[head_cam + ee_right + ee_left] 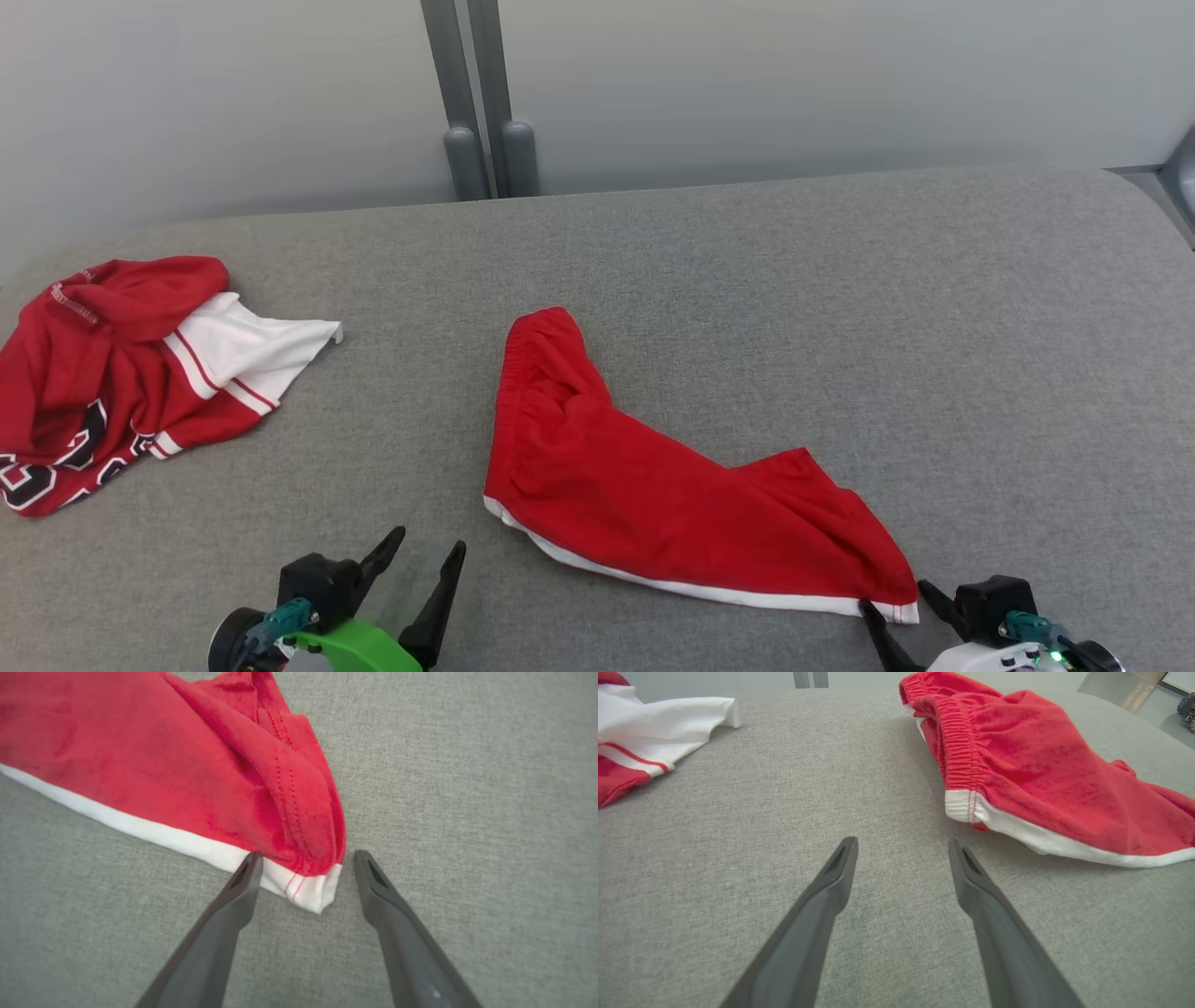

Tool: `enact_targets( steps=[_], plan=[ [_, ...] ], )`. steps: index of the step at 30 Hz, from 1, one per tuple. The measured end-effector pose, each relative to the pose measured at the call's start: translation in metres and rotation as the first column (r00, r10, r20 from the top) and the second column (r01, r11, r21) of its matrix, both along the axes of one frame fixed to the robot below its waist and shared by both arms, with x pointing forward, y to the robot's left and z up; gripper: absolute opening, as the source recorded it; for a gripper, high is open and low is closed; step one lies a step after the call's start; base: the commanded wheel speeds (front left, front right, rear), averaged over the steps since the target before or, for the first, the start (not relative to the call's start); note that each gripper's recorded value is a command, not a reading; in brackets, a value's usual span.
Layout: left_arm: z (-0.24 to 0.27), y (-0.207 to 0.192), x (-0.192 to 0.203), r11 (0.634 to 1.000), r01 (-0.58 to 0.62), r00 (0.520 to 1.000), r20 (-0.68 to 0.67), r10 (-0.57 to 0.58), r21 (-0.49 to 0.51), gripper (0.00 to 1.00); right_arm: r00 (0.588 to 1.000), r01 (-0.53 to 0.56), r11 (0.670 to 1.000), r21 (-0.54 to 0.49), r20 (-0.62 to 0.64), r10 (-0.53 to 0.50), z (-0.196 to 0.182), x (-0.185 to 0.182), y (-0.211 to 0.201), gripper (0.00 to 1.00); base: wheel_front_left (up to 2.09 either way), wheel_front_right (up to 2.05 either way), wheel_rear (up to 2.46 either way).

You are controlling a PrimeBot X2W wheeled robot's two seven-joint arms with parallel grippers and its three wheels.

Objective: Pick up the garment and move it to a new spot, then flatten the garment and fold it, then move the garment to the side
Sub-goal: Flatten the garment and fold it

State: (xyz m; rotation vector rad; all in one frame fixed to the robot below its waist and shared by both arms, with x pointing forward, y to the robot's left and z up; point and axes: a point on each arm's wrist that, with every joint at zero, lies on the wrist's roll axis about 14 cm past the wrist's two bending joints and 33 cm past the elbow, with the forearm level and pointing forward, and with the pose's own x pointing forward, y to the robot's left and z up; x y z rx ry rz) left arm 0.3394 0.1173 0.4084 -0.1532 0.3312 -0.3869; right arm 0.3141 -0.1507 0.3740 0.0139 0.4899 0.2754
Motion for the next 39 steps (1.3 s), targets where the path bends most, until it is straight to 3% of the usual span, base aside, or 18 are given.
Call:
enact_targets(
  steps=[10, 22, 23, 24, 25, 26, 28, 29, 30, 39],
  plan=[
    [-0.001, -0.023, 0.014, 0.991, 0.133, 0.991, -0.029, -0.133, 0.008, 1.0, 1.0, -0.003, 1.0, 0.012, 0.002, 0.003, -0.002, 0.01, 0.002, 1.0, 0.0, 0.0, 0.0],
    [-0.014, -0.044, 0.027, 0.951, 0.301, 0.952, -0.082, -0.295, 0.072, 0.99, 1.0, 0.009, 1.0, 0.02, -0.002, -0.009, -0.005, 0.02, -0.002, 1.0, 0.0, 0.0, 0.0],
    [-0.016, -0.045, 0.026, 0.95, 0.304, 0.95, -0.089, -0.298, 0.065, 0.78, 1.0, 0.011, 1.0, 0.023, -0.003, -0.011, -0.006, 0.02, -0.002, 1.0, 0.0, 0.0, 0.0],
    [-0.017, -0.047, 0.025, 0.949, 0.308, 0.948, -0.1, -0.302, 0.058, 0.38, 1.0, 0.014, 0.999, 0.03, -0.006, -0.013, -0.006, 0.02, -0.001, 1.0, 0.0, 0.0, 0.0],
    [-0.02, -0.049, 0.023, 0.947, 0.317, 0.944, -0.109, -0.31, 0.058, 0.24, 1.0, 0.014, 0.999, 0.038, -0.009, -0.014, -0.006, 0.019, 0.0, 0.91, 0.0, 0.0, 0.0],
    [-0.021, -0.049, 0.021, 0.946, 0.32, 0.943, -0.117, -0.313, 0.054, 0.0, 1.0, 0.014, 0.999, 0.045, -0.013, -0.013, -0.006, 0.019, 0.001, 0.58, 0.0, 0.0, 0.0],
    [-0.023, -0.048, 0.02, 0.945, 0.323, 0.941, -0.128, -0.314, 0.05, 0.0, 1.0, 0.009, 0.999, 0.052, -0.014, -0.009, -0.005, 0.02, 0.003, 0.24, 0.0, 0.0, 0.0],
    [-0.024, -0.047, 0.02, 0.945, 0.323, 0.94, -0.128, -0.315, 0.052, 0.0, 1.0, 0.011, 0.998, 0.058, -0.012, -0.01, -0.004, 0.021, 0.003, 0.16, 0.0, 0.0, 0.0],
    [-0.024, -0.047, 0.019, 0.944, 0.325, 0.94, -0.128, -0.317, 0.053, 0.0, 1.0, 0.009, 0.998, 0.064, -0.01, -0.009, -0.003, 0.021, 0.004, 0.0, 0.0, 0.0, 0.0],
    [-0.01, -0.048, 0.022, 0.941, 0.336, 0.94, -0.084, -0.332, 0.043, 0.0, 1.0, -0.001, 0.995, 0.096, 0.024, -0.001, 0.009, 0.026, -0.002, 0.0, 0.0, 0.0, 0.0]
  ],
)
